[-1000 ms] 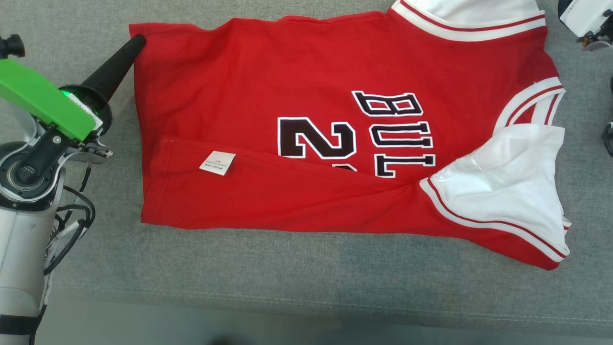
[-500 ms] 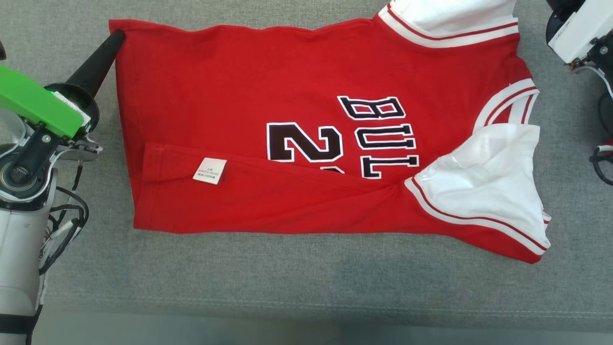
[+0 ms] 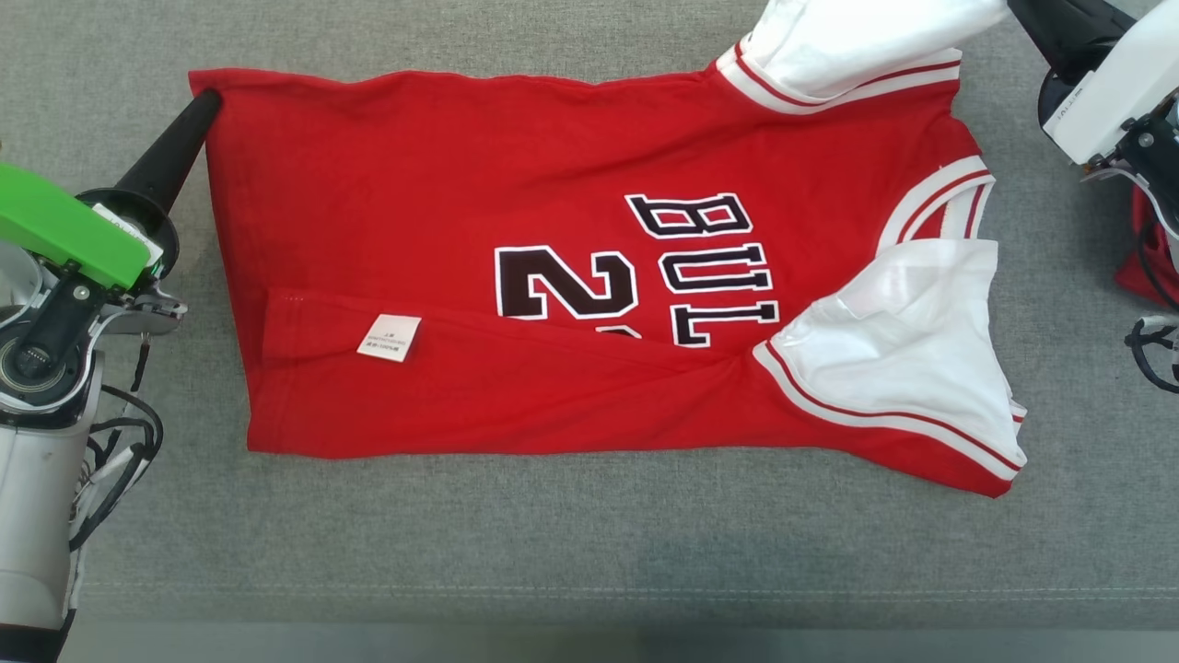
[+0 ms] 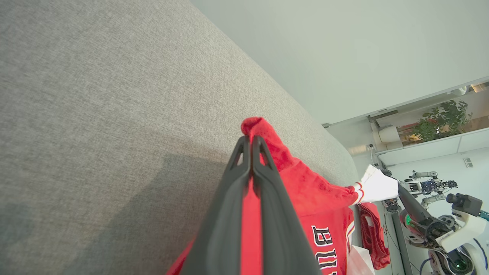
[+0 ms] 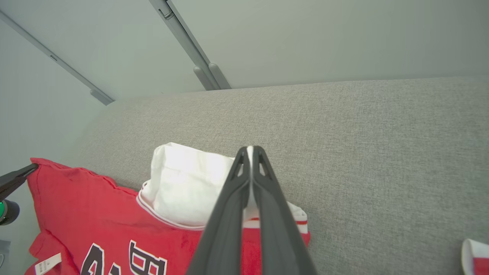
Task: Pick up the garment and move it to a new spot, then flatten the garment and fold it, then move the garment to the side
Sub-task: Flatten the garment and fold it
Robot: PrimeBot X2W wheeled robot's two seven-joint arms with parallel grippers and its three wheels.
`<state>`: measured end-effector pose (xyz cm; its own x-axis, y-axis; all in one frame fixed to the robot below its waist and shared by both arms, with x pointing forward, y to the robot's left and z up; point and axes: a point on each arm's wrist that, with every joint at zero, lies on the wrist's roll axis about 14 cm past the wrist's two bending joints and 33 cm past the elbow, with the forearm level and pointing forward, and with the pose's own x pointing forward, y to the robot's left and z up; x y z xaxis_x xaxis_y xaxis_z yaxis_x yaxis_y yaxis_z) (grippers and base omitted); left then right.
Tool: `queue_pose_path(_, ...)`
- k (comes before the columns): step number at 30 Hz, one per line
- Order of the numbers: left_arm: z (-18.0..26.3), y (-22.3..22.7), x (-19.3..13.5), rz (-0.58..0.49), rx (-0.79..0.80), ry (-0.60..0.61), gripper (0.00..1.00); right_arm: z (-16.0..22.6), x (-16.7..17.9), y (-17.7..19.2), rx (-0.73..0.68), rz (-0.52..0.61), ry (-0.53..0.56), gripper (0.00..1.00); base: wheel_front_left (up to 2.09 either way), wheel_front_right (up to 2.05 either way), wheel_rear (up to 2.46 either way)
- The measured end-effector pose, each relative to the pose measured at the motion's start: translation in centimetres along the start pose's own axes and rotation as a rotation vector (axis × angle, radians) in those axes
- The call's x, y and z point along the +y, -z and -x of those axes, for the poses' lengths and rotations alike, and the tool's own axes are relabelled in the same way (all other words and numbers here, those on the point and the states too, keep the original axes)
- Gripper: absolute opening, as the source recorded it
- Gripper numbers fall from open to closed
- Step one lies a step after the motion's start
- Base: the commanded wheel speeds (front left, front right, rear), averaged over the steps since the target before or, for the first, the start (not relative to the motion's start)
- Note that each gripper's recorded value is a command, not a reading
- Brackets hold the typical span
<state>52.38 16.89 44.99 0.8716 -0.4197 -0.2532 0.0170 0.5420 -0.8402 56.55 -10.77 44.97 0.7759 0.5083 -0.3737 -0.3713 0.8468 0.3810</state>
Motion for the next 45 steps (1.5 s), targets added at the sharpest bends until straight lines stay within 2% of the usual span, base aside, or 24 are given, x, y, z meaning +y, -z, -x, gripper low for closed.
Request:
queue_pose_path(15,0.6,-0.8,0.1,0.017,-0.046,-0.004,0.00,1.1,0.0,1.2,0.019,-0.012,0.003,0.00,0.00,0.00,0.00)
queue_pose_path(33,1.6,-0.2,0.9,0.051,-0.065,-0.021,0.00,1.5,0.8,0.8,0.003,-0.010,-0.015,0.00,0.00,0.00,0.00)
queue_pose_path(45,3.4,0.9,1.3,0.093,-0.094,-0.041,0.00,3.8,1.6,3.9,0.028,-0.083,-0.012,0.00,0.00,0.00,0.00)
